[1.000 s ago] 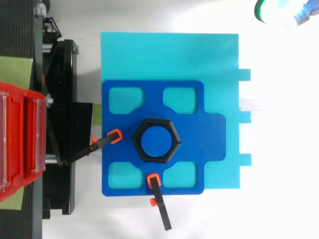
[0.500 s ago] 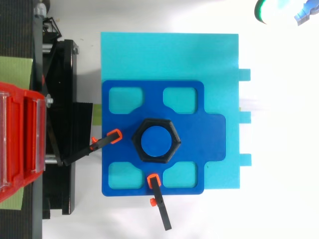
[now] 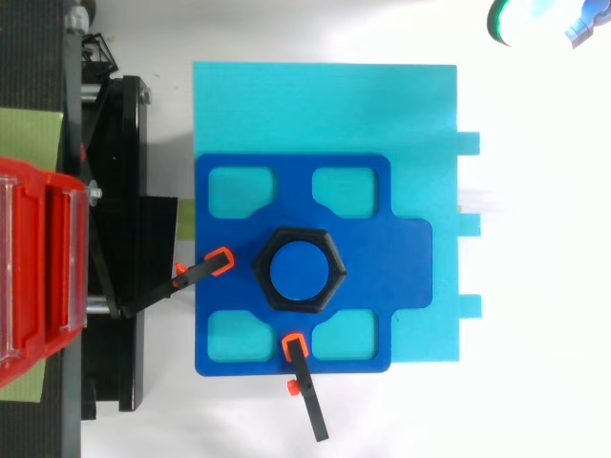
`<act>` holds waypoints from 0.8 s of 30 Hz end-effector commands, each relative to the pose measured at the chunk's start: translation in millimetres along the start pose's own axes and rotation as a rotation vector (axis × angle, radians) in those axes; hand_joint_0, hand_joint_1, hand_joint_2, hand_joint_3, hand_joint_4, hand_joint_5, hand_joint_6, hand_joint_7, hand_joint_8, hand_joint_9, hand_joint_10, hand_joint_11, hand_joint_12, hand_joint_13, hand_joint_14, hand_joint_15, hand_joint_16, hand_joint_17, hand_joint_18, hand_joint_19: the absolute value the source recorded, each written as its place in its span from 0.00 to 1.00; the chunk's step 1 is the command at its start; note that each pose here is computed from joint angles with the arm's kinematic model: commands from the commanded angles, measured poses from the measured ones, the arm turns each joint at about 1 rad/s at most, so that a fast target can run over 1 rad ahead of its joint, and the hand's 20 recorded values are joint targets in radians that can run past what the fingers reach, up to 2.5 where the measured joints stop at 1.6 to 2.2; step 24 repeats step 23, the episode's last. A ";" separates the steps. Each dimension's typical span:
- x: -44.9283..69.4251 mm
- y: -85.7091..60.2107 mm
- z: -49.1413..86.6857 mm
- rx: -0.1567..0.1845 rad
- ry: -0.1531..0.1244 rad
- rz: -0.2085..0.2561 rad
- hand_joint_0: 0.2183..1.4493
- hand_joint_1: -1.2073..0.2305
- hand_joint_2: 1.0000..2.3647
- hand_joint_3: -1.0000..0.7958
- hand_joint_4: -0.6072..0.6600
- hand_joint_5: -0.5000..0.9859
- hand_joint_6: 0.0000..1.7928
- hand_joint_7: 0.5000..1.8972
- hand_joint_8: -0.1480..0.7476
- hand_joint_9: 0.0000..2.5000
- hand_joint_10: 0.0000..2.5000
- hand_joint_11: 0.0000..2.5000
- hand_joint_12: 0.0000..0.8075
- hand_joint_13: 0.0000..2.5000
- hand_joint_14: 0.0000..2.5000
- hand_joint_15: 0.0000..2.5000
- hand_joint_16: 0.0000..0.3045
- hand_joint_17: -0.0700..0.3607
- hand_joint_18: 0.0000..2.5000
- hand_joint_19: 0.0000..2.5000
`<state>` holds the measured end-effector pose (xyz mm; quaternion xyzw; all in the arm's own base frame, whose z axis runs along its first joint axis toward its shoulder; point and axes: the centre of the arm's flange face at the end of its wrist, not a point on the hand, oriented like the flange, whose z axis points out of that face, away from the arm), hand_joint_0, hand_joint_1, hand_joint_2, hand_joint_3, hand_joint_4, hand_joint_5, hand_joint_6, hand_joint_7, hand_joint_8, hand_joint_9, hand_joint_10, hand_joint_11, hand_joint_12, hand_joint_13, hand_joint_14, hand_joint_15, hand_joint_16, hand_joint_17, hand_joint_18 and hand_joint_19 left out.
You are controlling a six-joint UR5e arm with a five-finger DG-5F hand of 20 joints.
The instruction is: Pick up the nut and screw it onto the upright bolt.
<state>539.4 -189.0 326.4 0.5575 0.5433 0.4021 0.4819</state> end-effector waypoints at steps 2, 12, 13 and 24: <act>0.0 0.3 0.0 -0.001 0.000 0.000 0.21 0.54 0.00 0.28 0.55 0.16 0.28 0.12 0.44 0.18 0.00 0.09 0.43 0.03 0.00 0.00 0.16 0.41 0.00 0.00; 0.1 -0.5 -0.2 0.001 0.000 0.000 0.21 0.55 0.00 0.28 0.56 0.16 0.28 0.12 0.45 0.18 0.00 0.08 0.43 0.03 0.00 0.00 0.16 0.41 0.00 0.00; 0.0 0.3 0.0 -0.001 0.000 0.000 0.21 0.55 0.00 0.28 0.56 0.16 0.28 0.12 0.45 0.18 0.00 0.07 0.43 0.03 0.00 0.00 0.16 0.41 0.00 0.00; 0.0 0.3 0.0 -0.001 0.000 0.000 0.21 0.54 0.00 0.28 0.56 0.16 0.28 0.12 0.45 0.20 0.00 0.08 0.42 0.04 0.00 0.00 0.15 0.41 0.00 0.00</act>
